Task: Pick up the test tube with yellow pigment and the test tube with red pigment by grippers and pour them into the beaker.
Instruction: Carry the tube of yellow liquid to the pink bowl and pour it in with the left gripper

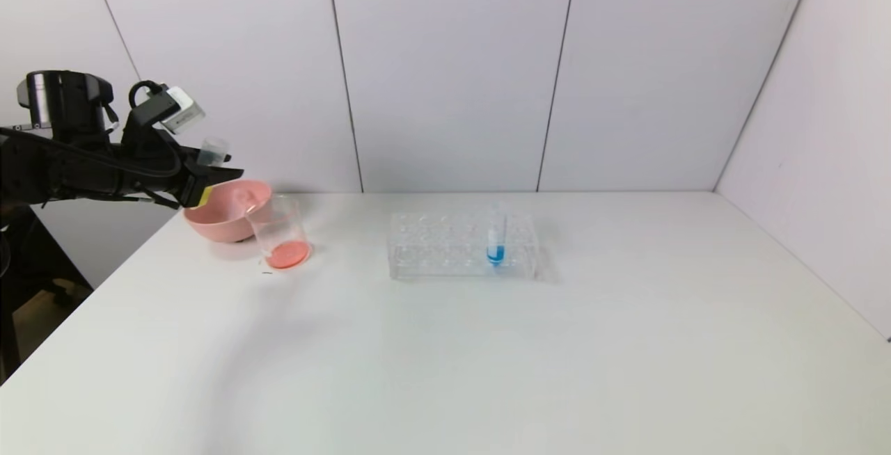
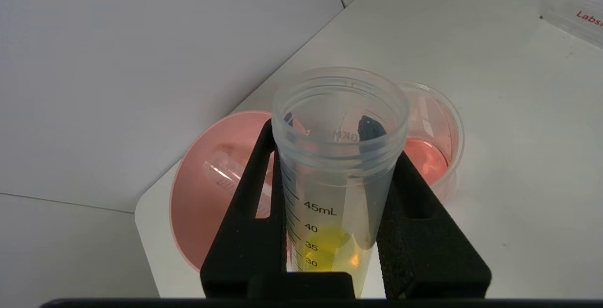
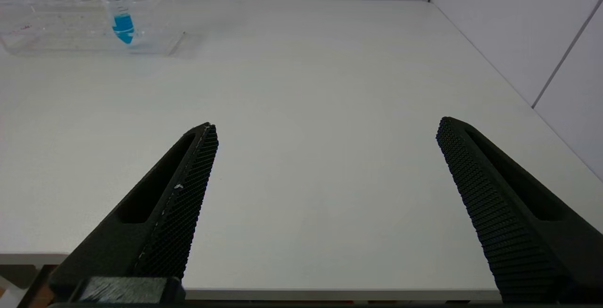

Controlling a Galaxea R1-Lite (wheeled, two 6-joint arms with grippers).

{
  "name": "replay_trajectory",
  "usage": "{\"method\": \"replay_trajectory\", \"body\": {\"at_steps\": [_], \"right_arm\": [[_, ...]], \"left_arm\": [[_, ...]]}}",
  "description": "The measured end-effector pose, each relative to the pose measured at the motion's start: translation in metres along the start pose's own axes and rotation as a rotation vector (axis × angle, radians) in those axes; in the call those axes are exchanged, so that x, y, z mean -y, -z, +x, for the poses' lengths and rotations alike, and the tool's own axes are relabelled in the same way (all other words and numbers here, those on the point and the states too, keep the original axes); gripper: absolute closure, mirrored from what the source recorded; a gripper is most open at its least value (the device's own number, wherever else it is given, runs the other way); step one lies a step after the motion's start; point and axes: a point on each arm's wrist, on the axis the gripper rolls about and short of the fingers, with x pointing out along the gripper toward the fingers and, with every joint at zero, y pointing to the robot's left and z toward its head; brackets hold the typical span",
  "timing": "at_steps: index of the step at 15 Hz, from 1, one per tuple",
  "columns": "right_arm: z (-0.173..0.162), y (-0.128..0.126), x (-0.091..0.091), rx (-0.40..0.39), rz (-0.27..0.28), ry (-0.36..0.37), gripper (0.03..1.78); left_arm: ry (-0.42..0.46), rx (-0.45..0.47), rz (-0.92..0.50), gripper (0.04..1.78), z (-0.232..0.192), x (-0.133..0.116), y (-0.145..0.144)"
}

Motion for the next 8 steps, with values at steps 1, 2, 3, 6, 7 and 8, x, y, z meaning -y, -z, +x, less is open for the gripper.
{"method": "replay_trajectory", "body": {"at_steps": [1,2,3,6,7,8], "right_arm": [[0.0,0.0,0.0,0.0,0.0,0.0,0.11],[0.0,0.0,0.0,0.0,0.0,0.0,0.11],[0.0,0.0,0.0,0.0,0.0,0.0,0.11],[0.0,0.0,0.0,0.0,0.0,0.0,0.11],[0.0,0.0,0.0,0.0,0.0,0.0,0.11],[0.0,0.0,0.0,0.0,0.0,0.0,0.11]], "left_arm": [[0.012,-0.015,0.012,1.28,-0.0013,-0.0005,-0.0004],[0.023,-0.028,0.029,1.28,-0.0026,-0.0012,-0.0011],[0.031,-0.038,0.042,1.28,-0.0034,-0.0018,-0.0015],[0.034,-0.051,0.067,1.28,-0.0055,-0.0046,-0.0009],[0.034,-0.063,0.074,1.28,-0.0078,-0.0065,0.0016],[0.035,-0.077,0.084,1.28,-0.0103,-0.0084,0.0039]]}}
